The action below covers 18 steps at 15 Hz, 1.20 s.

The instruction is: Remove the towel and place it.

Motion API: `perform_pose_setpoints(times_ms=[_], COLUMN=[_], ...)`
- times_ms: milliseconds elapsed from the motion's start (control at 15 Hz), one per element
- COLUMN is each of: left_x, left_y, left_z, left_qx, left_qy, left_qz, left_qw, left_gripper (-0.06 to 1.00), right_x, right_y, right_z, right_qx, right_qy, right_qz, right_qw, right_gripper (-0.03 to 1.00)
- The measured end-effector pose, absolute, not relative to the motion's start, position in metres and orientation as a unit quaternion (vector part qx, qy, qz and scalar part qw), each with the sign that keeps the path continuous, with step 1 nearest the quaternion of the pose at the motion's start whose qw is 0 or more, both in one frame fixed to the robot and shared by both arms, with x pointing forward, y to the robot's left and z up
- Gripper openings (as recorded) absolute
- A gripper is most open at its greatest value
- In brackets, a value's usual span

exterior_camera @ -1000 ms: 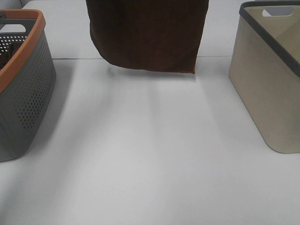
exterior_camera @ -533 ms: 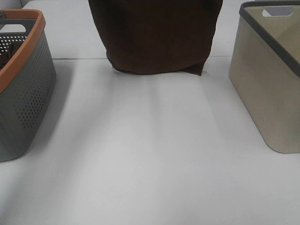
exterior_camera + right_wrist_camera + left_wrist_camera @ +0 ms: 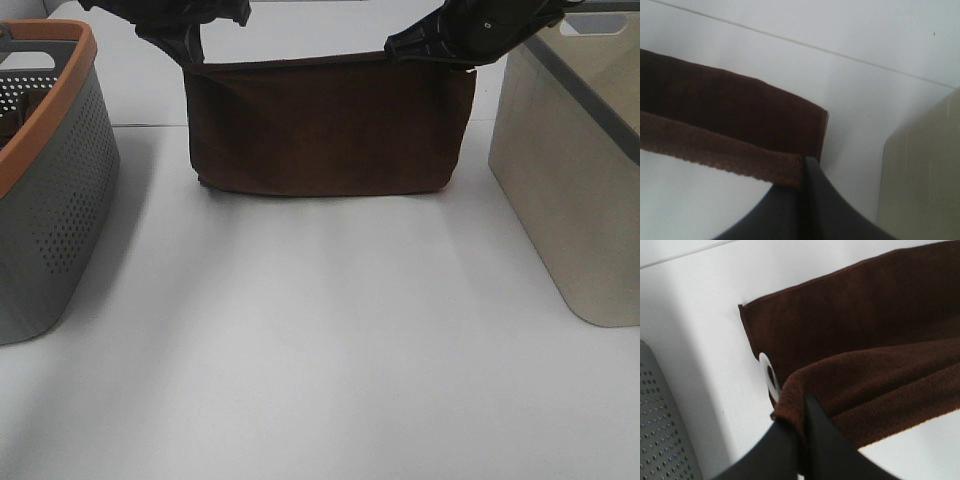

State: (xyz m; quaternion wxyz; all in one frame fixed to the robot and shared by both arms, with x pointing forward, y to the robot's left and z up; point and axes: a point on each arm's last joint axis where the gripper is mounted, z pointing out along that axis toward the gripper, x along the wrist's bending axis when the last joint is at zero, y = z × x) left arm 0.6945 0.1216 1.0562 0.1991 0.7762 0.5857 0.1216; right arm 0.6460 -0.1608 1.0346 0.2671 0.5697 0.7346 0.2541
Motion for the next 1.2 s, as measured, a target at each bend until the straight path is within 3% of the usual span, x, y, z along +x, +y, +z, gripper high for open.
perform_pose_setpoints(times_ms=[200, 267, 467, 800, 1200], left_x=[0.685, 0.673, 0.661, 0.636, 0.606], left_y=[0.109, 0.101, 0.095, 0.097, 0.106], left_z=[1.035, 1.016, 0.995, 0.954, 0.941], left_qx=[0.794, 0.811, 0.824, 0.823, 0.816], left_qy=[0.576, 0.564, 0.554, 0.567, 0.577], left_qz=[0.107, 0.099, 0.082, 0.007, -0.036], left_qw=[0.164, 0.123, 0.084, 0.039, 0.014], left_gripper=[0.0, 0.0, 0.0, 0.0, 0.0], right_x=[0.639, 0.634, 0.624, 0.609, 0.585], right_y=[-0.163, -0.164, -0.164, -0.164, -0.168], right_z=[1.028, 1.024, 1.019, 1.004, 0.964], right_qx=[0.576, 0.577, 0.582, 0.602, 0.617], right_qy=[0.753, 0.767, 0.783, 0.784, 0.782], right_qz=[0.214, 0.195, 0.16, 0.124, 0.081], right_qw=[0.235, 0.2, 0.15, 0.09, 0.035], right_gripper=[0.0, 0.0, 0.0, 0.0, 0.0])
